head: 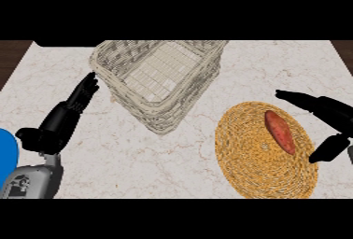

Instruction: Pick the sweet potato from the placemat and place it in the basket

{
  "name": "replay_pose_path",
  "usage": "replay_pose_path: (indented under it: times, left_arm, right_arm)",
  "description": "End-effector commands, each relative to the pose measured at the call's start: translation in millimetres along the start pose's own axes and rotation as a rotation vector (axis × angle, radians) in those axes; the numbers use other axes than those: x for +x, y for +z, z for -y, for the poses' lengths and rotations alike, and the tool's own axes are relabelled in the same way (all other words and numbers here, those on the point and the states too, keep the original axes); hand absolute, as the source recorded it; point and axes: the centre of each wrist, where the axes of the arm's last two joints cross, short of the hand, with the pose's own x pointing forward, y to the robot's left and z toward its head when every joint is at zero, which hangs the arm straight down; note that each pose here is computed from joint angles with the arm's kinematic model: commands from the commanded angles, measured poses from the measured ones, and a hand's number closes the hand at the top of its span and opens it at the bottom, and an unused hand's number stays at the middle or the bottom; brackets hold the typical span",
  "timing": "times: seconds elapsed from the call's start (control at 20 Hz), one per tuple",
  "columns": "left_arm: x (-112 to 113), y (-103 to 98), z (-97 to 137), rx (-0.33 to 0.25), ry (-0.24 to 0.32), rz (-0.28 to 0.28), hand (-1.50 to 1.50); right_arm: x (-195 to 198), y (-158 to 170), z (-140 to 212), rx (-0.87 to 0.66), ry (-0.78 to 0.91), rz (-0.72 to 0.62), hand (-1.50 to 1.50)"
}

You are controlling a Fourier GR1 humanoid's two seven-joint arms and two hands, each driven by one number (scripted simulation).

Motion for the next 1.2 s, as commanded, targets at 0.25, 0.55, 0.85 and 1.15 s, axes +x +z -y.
replay_pose_path:
  times: [0.25,0.55,0.85,1.15]
  left_arm:
    - [-7.8,-9.0,-0.2,-0.004,0.005,-0.007,0.00]
    - [6.1,-4.1,-16.7,0.006,-0.014,0.021,0.00]
    - [4.3,8.2,-5.1,-0.001,-0.004,-0.004,0.00]
    - [-7.3,3.4,-18.5,-0.004,-0.006,-0.004,0.00]
  right_arm:
    - [3.9,-14.6,-23.7,0.015,0.044,-0.031,-1.50]
    - [0.4,-32.1,-42.4,0.057,0.052,-0.085,-1.50]
    - [-22.6,-26.0,-34.1,0.078,0.022,-0.085,-1.50]
    - [-18.4,-43.9,-64.0,0.190,0.048,-0.056,1.50]
